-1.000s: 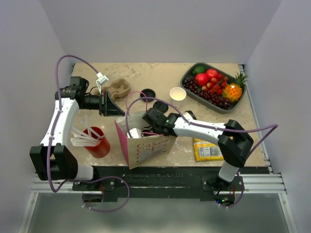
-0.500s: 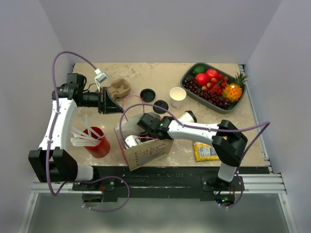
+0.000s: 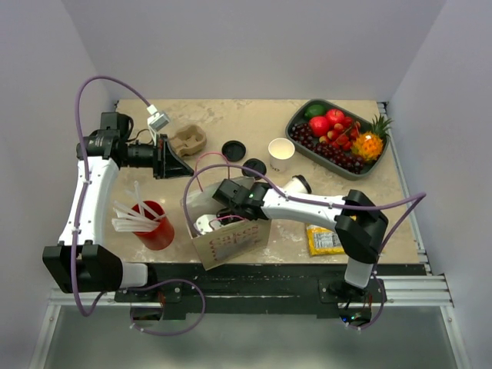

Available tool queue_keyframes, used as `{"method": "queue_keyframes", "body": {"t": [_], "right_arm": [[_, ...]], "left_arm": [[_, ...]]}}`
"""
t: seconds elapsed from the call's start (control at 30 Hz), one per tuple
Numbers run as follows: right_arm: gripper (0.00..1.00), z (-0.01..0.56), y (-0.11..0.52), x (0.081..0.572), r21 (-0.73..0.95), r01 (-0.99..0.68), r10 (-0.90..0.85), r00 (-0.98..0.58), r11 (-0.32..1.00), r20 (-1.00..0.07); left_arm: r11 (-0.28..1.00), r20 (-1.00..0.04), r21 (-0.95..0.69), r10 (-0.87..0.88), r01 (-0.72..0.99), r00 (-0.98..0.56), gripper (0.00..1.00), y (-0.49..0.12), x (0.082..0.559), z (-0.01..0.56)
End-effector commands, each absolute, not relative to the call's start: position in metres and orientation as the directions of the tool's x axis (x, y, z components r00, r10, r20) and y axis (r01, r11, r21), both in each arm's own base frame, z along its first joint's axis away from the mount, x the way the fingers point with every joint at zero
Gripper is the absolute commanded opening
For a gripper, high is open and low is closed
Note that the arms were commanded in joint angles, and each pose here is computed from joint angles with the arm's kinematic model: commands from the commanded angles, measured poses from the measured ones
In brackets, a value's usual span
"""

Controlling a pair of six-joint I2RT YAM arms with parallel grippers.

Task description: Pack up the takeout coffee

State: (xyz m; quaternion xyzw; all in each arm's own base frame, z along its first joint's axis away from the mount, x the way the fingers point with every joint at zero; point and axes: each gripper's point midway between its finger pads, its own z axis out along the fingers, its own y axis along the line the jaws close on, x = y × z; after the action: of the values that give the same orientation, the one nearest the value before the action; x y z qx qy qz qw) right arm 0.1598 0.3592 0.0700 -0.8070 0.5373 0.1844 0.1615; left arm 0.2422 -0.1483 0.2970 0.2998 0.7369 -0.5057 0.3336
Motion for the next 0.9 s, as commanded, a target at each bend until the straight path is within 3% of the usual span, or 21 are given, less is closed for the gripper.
{"method": "queue_keyframes", "body": {"t": [0.0, 0.2, 0.57, 0.6, 0.67, 0.7, 0.8, 0.87], "right_arm": [[0.56, 0.123, 0.369, 0.165, -0.144, -0.924, -0.767, 0.375, -0.354, -0.520], [0.72, 0.158, 0.373, 0.165, -0.213, -0.911, -0.711, 0.409, -0.353, -0.572], [0.76, 0.213, 0.371, 0.167, -0.328, -0.881, -0.640, 0.473, -0.341, -0.606], [0.77, 0.221, 0.369, 0.167, -0.345, -0.877, -0.628, 0.480, -0.335, -0.612], [0.78, 0.230, 0.366, 0.166, -0.359, -0.873, -0.622, 0.488, -0.331, -0.612], [0.78, 0.240, 0.365, 0.167, -0.375, -0.869, -0.615, 0.494, -0.322, -0.615], [0.79, 0.263, 0.361, 0.169, -0.414, -0.860, -0.602, 0.506, -0.298, -0.618], [0.79, 0.274, 0.359, 0.168, -0.425, -0.862, -0.596, 0.501, -0.276, -0.628]], "left_arm": [[0.306, -0.858, -0.449, 0.114, 0.839, -0.500, 0.05, -0.148, 0.244, 0.314], [0.370, -0.867, -0.427, 0.091, 0.825, -0.489, 0.00, -0.146, 0.255, 0.310], [0.319, -0.888, -0.410, 0.075, 0.854, -0.454, 0.00, -0.154, 0.245, 0.318], [0.305, -0.894, -0.403, 0.072, 0.863, -0.442, 0.13, -0.155, 0.243, 0.322], [0.270, -0.908, -0.385, 0.061, 0.883, -0.415, 0.29, -0.158, 0.234, 0.333], [0.254, -0.916, -0.371, 0.057, 0.893, -0.397, 0.44, -0.159, 0.231, 0.338], [0.236, -0.936, -0.326, 0.055, 0.915, -0.347, 0.57, -0.161, 0.221, 0.348], [0.243, -0.943, -0.302, 0.067, 0.922, -0.327, 0.60, -0.161, 0.216, 0.348]]}}
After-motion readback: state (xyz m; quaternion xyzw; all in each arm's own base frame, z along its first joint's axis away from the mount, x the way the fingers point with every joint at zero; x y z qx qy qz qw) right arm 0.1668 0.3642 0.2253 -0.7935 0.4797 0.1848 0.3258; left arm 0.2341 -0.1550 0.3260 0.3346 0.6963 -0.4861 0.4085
